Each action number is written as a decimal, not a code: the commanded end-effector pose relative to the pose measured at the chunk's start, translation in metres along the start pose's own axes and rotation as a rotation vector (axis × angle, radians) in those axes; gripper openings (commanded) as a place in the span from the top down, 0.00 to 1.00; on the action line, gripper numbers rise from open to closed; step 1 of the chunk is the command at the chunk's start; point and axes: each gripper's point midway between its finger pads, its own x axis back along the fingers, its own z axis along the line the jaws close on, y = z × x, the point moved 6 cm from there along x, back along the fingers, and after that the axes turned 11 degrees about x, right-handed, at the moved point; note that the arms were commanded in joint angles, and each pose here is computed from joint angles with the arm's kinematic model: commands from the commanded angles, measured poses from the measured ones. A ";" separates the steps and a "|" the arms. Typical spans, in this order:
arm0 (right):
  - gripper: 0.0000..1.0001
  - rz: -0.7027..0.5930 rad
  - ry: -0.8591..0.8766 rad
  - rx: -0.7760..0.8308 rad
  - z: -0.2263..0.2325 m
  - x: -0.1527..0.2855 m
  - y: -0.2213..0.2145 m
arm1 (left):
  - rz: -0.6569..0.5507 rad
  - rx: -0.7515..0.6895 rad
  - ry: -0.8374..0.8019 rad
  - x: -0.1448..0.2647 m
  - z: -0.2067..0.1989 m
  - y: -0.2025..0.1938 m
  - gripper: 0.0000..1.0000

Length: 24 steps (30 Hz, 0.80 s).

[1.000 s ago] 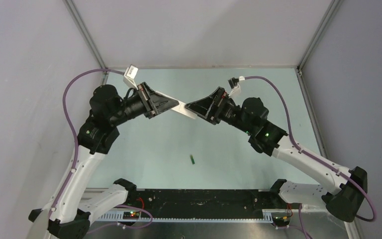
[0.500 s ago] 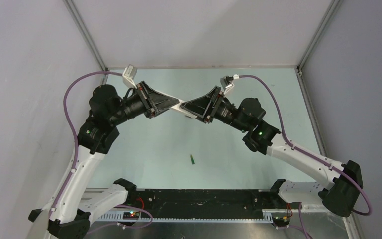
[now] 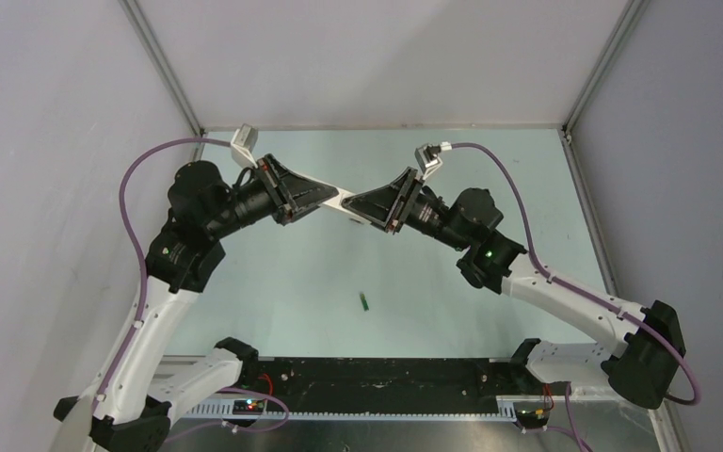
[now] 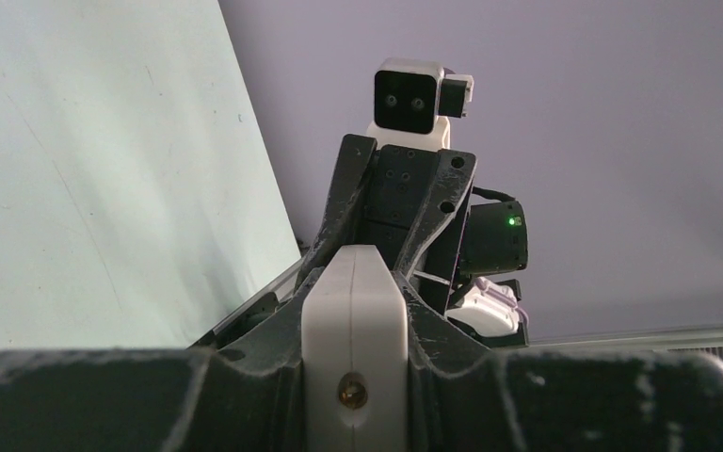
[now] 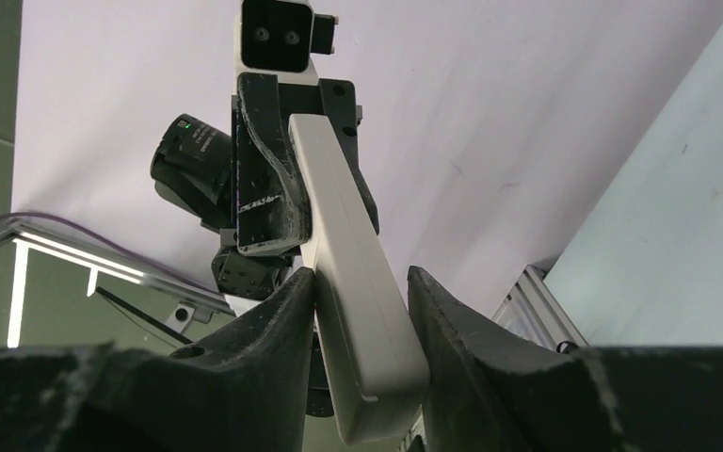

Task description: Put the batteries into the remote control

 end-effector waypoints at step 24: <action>0.56 0.032 -0.030 -0.061 -0.033 0.004 -0.016 | -0.009 -0.076 -0.139 0.018 -0.023 0.003 1.00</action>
